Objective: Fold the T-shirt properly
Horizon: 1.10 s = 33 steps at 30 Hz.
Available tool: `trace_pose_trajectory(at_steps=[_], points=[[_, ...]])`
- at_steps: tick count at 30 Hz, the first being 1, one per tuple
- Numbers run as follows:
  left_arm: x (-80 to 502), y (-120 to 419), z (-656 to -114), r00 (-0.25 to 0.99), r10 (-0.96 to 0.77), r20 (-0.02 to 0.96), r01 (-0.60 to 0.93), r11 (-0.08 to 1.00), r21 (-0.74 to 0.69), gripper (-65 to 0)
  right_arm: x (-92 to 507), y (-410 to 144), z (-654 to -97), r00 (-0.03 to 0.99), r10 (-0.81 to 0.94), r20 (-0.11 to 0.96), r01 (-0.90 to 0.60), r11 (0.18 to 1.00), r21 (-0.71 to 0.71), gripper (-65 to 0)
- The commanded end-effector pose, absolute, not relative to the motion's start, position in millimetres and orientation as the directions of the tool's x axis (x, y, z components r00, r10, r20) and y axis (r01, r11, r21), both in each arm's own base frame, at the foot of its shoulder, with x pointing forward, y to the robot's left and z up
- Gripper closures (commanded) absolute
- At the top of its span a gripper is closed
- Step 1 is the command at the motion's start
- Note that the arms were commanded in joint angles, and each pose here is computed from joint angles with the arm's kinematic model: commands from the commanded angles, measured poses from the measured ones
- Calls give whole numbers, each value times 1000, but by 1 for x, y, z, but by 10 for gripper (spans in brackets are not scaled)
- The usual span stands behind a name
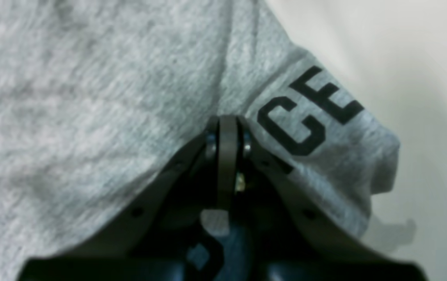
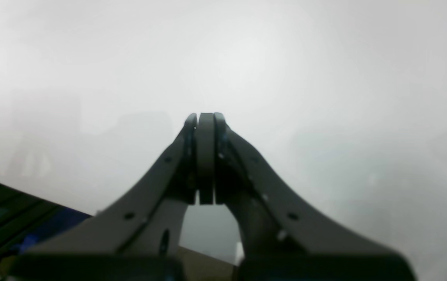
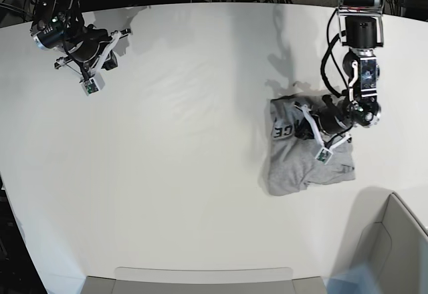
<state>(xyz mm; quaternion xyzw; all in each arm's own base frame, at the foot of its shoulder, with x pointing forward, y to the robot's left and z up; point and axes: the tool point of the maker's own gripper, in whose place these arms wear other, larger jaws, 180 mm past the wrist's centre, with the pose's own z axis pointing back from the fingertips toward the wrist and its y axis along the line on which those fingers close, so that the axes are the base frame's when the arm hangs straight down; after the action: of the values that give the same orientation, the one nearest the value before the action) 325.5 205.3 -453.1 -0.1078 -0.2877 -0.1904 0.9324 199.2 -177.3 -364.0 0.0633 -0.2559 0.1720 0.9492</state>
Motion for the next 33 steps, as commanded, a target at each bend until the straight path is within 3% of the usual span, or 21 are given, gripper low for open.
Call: trace_pose_trajectory(at_steps=[1, 6, 15, 24, 33], points=[[290, 250, -481, 853, -377, 361, 398, 917, 18, 0, 204, -176, -355, 783, 311, 539, -380, 925, 18, 0], [294, 261, -473, 845, -384, 373, 396, 917, 47, 0, 204, -175, -355, 781, 315, 540, -384, 923, 18, 0], [328, 247, -424, 744, -449, 495, 440, 886, 142, 0, 209, -175, -351, 771, 316, 553, -387, 922, 11, 0], [347, 291, -331, 691, -424, 585, 291, 905, 311, 0, 210, -174, -344, 756, 329, 566, -395, 919, -6, 0], [268, 311, -283, 723, -451, 524, 197, 861, 469, 0, 170, -173, -364, 811, 329, 483, -396, 918, 39, 0]])
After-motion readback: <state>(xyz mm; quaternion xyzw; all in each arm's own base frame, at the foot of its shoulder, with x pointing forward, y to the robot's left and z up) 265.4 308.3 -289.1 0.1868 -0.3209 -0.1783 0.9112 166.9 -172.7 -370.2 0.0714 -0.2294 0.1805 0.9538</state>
